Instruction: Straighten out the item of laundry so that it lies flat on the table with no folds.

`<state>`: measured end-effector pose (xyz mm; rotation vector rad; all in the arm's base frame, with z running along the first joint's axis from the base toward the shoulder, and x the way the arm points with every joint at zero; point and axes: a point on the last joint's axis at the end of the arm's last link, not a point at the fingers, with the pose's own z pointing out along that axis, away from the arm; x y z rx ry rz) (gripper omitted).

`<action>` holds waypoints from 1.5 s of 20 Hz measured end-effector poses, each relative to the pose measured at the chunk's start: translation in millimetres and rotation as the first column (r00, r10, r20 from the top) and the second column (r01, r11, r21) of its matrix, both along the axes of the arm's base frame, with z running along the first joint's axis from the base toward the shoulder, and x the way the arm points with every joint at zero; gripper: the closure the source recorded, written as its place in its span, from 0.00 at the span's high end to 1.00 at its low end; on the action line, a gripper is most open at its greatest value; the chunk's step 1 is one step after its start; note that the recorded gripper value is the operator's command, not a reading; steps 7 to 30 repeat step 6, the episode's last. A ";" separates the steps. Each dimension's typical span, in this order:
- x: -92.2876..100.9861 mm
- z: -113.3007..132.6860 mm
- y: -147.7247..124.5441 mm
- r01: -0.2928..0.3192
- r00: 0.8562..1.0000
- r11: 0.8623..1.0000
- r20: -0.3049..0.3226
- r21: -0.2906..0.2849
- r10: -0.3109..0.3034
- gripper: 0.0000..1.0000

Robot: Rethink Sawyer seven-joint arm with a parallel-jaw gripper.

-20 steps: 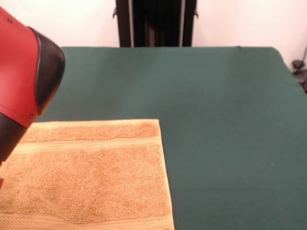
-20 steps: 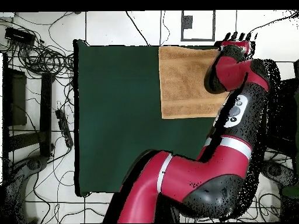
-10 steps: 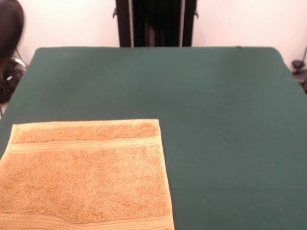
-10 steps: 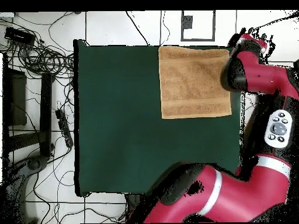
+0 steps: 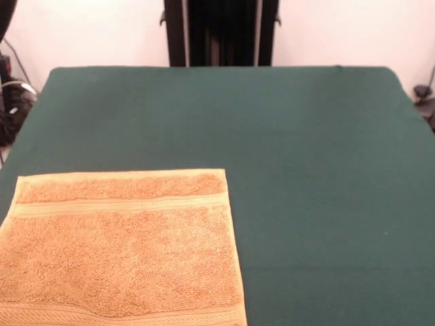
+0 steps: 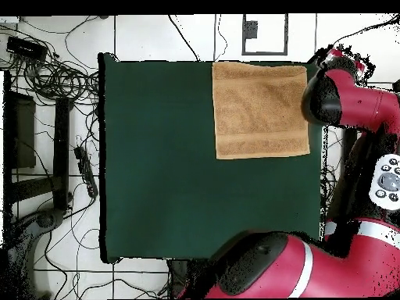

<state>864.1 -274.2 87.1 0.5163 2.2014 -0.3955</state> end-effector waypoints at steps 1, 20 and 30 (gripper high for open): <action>3.1 3.7 6.3 -0.008 1.000 1.000 0.004 -0.002 0.008 1.00; 15.8 13.2 46.6 -0.057 0.998 0.998 0.008 -0.018 0.057 1.00; 15.8 13.2 46.6 -0.057 0.998 0.998 0.008 -0.018 0.057 1.00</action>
